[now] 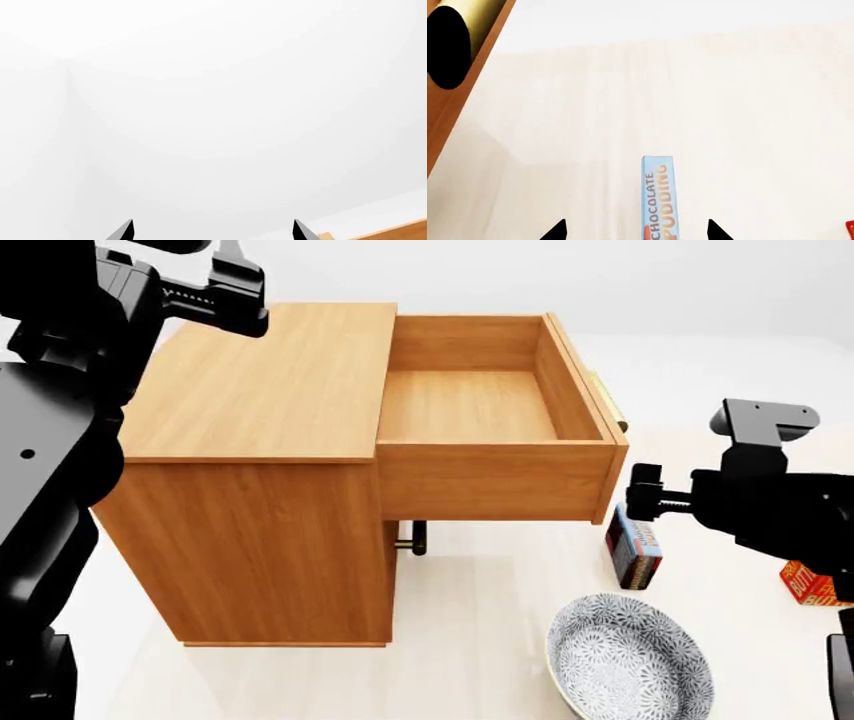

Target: Put the chocolate pudding in the top drawer of the cabinet and close it.

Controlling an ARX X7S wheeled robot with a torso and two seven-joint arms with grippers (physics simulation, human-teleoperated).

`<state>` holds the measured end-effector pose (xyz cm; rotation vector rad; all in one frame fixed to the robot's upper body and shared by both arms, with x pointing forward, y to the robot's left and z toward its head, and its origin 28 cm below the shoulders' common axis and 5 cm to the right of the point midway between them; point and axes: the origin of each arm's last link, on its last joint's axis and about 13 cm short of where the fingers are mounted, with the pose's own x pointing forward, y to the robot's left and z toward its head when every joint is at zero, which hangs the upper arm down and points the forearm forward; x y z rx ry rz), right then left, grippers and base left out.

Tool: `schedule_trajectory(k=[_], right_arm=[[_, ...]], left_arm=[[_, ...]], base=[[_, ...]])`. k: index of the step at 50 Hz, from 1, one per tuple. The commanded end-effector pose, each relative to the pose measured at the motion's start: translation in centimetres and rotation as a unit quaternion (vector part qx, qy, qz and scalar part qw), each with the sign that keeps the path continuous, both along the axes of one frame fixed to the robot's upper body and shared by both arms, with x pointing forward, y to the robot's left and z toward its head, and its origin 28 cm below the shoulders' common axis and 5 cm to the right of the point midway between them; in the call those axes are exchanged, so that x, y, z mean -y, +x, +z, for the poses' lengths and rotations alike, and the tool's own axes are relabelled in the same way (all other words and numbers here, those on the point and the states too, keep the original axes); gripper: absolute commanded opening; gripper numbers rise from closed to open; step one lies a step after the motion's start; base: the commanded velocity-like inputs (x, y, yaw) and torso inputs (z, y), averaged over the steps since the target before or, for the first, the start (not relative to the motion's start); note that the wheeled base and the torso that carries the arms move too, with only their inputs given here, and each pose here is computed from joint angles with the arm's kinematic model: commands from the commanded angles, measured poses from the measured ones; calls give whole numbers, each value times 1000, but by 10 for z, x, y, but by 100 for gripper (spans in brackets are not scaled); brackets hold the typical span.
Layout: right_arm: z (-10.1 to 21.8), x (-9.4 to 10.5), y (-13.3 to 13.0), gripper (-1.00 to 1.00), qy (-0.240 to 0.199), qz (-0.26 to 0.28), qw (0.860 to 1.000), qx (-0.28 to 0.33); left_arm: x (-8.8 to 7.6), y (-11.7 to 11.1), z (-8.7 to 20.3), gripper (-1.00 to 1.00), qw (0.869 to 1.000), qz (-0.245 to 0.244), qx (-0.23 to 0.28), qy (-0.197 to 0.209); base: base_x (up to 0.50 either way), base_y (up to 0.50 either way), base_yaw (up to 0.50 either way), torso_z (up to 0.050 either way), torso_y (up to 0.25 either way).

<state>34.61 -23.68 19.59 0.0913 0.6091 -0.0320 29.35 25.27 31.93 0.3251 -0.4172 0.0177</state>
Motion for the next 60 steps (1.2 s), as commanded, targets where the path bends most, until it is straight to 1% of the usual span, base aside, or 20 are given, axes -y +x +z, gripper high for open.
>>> schedule_trajectory(k=[1,12,49,60], right_arm=[[-6,0,3,100,-3,0,1000,-8],[-8,0,2,100,-3,0,1000,-10],[-9,3,1,100,-3,-3,1000,-8],[-17,3,8,100,-2,-8,1000,-9]], left_arm=[[0,0,0,100,1000,1,2,0],[0,0,0,100,1000,1,4,5],[0,0,0,100,1000,-1,2,4],[0,0,0,100,1000,0,3,1]], base=[[0,0,0,0,0],[0,0,0,0,-16],[0,0,0,0,-112],[0,0,0,0,0]])
